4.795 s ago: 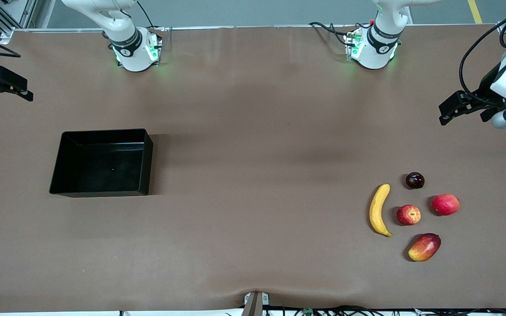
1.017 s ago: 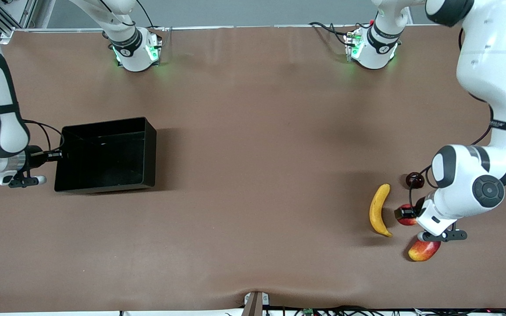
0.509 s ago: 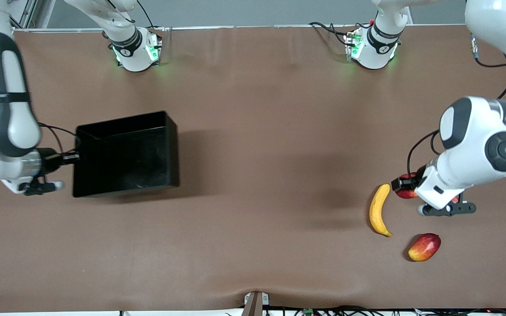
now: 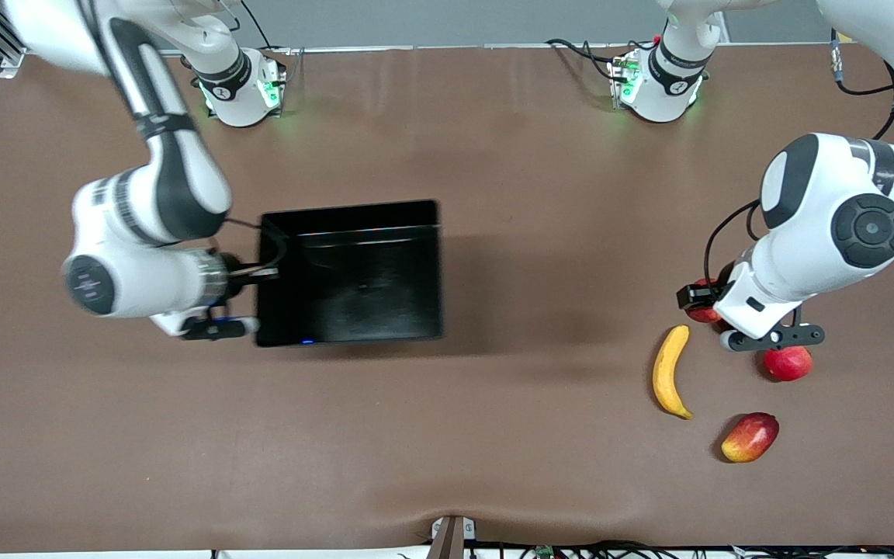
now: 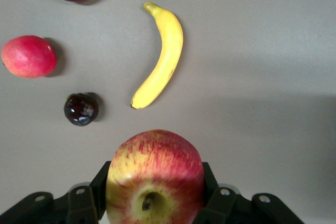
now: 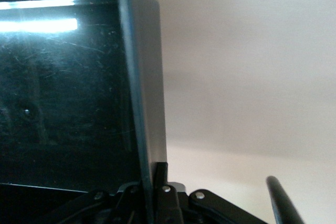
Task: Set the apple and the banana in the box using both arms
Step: 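Lift the apple with the left gripper while the right gripper pushes the box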
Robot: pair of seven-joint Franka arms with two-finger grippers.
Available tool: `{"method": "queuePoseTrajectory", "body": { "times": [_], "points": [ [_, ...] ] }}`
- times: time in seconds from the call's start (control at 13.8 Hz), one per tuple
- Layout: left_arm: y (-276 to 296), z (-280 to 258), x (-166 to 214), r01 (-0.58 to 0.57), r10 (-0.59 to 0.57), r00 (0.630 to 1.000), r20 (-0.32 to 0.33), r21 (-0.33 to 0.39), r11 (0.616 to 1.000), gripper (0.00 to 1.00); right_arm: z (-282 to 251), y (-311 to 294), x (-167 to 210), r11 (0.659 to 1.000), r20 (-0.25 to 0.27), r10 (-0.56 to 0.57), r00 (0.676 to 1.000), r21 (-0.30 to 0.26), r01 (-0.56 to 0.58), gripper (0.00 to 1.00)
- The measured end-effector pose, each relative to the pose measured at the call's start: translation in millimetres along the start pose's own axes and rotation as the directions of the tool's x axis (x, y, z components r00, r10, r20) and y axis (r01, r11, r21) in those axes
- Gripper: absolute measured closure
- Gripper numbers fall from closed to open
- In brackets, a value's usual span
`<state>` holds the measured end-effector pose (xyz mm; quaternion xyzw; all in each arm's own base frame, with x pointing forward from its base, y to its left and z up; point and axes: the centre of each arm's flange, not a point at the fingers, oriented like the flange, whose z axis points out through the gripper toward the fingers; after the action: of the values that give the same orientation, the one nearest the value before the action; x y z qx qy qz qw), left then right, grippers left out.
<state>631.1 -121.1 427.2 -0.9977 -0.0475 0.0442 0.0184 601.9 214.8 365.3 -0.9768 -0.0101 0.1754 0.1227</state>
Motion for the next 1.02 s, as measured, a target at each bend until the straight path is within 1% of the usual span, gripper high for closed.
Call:
{"method": "queuePoseTrajectory", "body": {
  "times": [0.22,0.36,0.51,0.65,1.02],
  "points": [
    [16.0,-0.9,-5.7,0.011,-0.011,1.0,0.001,-0.006,1.0,0.32,41.7,-68.3,0.1,1.0,-0.062,0.015,0.998,-0.008,-0.016,0.96],
    [20.8,-1.3,-7.4,0.017,-0.017,1.0,0.001,-0.008,1.0,0.32,82.8,-100.4,3.8,0.999,-0.089,0.041,0.995,-0.017,-0.043,0.96],
    [24.9,-1.0,-9.5,0.03,-0.03,1.0,0.006,-0.008,1.0,0.32,122.1,-123.2,9.8,0.998,-0.114,0.063,0.991,-0.023,-0.066,0.96],
    [29.3,0.5,-13.4,0.039,-0.039,0.999,0.022,-0.002,0.999,0.32,150.9,-141.6,15.8,0.997,-0.122,0.068,0.99,-0.03,-0.072,0.96],
    [37.2,0.9,-17.3,0.05,-0.05,0.998,0.029,-0.002,0.999,0.32,185.3,-170.0,23.9,0.996,-0.175,0.089,0.98,-0.013,-0.093,0.96]
  ]
}}
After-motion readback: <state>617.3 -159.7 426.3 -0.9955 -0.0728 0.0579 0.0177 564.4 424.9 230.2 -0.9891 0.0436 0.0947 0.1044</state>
